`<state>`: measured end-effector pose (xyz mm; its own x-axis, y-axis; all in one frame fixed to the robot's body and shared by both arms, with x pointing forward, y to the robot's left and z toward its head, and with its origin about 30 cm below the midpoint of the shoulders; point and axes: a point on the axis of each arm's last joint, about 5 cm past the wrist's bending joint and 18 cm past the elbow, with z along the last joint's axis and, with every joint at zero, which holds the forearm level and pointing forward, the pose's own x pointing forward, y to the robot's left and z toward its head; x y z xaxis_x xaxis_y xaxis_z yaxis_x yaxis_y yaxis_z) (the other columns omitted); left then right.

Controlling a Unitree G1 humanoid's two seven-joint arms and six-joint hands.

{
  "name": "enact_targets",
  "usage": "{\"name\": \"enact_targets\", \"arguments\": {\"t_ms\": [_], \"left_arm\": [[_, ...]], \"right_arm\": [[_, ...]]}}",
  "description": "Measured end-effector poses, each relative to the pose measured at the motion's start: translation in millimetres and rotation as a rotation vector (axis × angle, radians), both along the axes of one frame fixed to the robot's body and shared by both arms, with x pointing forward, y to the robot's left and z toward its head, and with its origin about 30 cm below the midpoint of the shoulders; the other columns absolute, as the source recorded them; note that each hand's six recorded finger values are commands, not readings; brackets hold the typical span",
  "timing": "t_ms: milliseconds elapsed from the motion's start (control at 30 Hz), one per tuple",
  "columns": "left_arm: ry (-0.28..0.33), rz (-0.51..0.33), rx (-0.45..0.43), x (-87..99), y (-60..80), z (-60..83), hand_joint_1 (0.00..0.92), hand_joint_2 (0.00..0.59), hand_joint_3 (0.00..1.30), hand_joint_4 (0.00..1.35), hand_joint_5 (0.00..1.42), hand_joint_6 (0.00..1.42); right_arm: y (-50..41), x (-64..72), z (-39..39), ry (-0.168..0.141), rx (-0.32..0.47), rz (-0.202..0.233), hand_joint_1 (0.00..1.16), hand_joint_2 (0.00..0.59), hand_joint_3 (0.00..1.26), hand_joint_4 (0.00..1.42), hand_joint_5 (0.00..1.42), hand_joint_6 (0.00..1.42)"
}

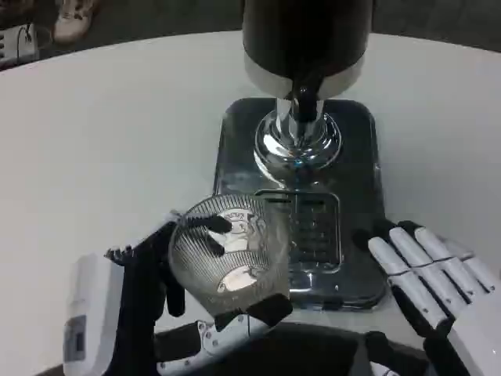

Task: Grasp the cup under the faucet to collect the drink, then remove the cup.

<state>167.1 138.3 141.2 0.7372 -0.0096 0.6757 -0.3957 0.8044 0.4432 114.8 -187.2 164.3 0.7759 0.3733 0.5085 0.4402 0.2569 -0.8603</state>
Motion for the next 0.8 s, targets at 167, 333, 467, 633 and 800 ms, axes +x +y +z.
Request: {"name": "enact_targets", "arguments": {"t_ms": [167,333,467,633,800], "left_arm": [[0.002,0.0,0.0,-0.3,0.1,-0.3,0.767,0.0,1.04,1.13,1.26,1.4],[0.002,0.0,0.0,-0.3,0.1,-0.4,0.767,0.0,1.04,1.13,1.26,1.4],[0.002,0.0,0.0,-0.3,0.1,-0.4,0.767,0.0,1.04,1.13,1.25,1.4],[0.002,0.001,0.0,-0.2,0.1,-0.4,0.767,0.0,1.04,1.13,1.25,1.4],[0.009,0.013,0.007,4.9,2.9,-2.0,0.767,0.0,1.04,1.13,1.25,1.4]], "right_arm": [[0.0,-0.1,-0.1,0.001,0.0,0.0,0.19,0.564,0.08,0.06,0.09,0.18],[0.0,-0.1,-0.1,0.003,-0.001,0.0,0.19,0.564,0.08,0.06,0.09,0.18],[0.0,-0.1,-0.1,0.006,-0.002,0.0,0.19,0.564,0.08,0.06,0.09,0.18],[0.0,-0.2,-0.2,0.006,-0.002,-0.001,0.19,0.564,0.08,0.06,0.09,0.18],[-0.2,-0.8,-0.6,0.011,-0.003,-0.002,0.19,0.564,0.08,0.06,0.09,0.18]]}}
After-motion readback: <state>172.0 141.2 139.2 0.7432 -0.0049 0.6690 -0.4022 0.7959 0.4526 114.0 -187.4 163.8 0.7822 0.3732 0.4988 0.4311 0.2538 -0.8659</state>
